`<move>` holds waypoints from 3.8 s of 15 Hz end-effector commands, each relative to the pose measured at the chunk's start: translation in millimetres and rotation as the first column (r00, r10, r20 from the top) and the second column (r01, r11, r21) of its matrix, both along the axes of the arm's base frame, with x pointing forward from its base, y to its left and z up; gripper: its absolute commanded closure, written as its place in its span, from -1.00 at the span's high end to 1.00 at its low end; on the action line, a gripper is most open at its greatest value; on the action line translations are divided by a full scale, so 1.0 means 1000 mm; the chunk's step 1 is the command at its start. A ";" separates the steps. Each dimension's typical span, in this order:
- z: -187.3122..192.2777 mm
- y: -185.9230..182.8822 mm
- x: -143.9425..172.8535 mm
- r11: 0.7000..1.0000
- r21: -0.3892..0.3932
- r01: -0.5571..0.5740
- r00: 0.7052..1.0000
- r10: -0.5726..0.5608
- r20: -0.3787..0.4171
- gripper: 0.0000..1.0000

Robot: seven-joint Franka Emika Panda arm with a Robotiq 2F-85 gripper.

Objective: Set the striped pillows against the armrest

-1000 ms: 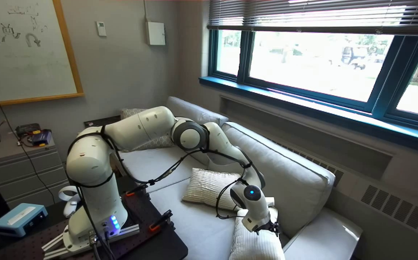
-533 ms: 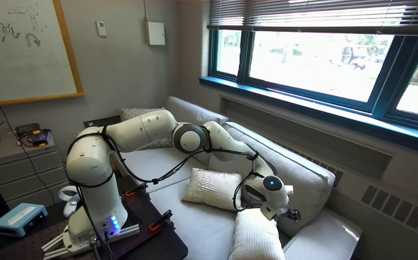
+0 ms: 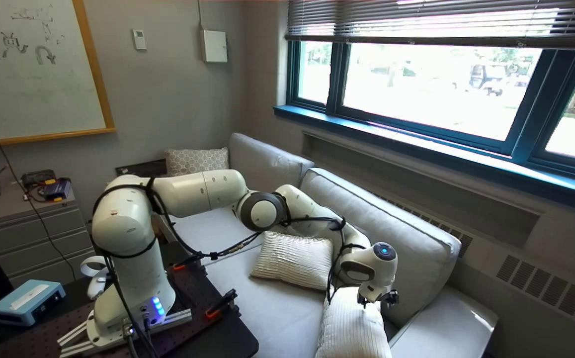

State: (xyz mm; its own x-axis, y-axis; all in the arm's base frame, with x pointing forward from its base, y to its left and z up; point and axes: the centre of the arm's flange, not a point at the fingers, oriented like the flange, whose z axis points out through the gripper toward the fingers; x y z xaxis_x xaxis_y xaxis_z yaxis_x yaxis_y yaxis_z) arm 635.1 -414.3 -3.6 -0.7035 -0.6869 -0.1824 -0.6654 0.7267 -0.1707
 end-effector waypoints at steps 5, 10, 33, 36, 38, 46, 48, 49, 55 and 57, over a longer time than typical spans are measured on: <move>-0.068 -0.012 0.043 0.988 -0.016 -0.156 0.971 0.151 -0.186 1.00; -0.086 -0.027 0.025 0.986 -0.016 -0.169 0.957 0.160 -0.242 1.00; -0.036 -0.020 -0.038 0.929 -0.109 0.354 0.935 -0.353 0.030 -0.95; -0.027 -0.019 -0.057 0.879 -0.120 0.462 0.885 -0.449 0.123 -0.95; -0.024 -0.017 -0.067 0.838 -0.132 0.529 0.843 -0.501 0.194 -0.95; 0.017 0.036 -0.092 0.661 -0.172 0.731 0.643 -0.580 0.500 -0.95; 0.034 0.050 -0.097 0.648 -0.180 0.740 0.623 -0.561 0.544 -0.95; 0.041 0.052 -0.096 0.643 -0.190 0.742 0.623 -0.556 0.550 -0.95; 0.091 0.031 -0.101 0.490 -0.236 0.839 0.514 -0.572 0.639 -0.95; 0.090 0.025 -0.109 0.458 -0.237 0.857 0.492 -0.587 0.643 -0.95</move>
State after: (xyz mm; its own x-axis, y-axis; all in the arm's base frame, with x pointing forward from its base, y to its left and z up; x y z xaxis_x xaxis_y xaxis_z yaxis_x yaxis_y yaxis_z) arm 546.6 -391.5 72.9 -0.9113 -0.0820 -0.4035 0.2618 0.6408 -0.7217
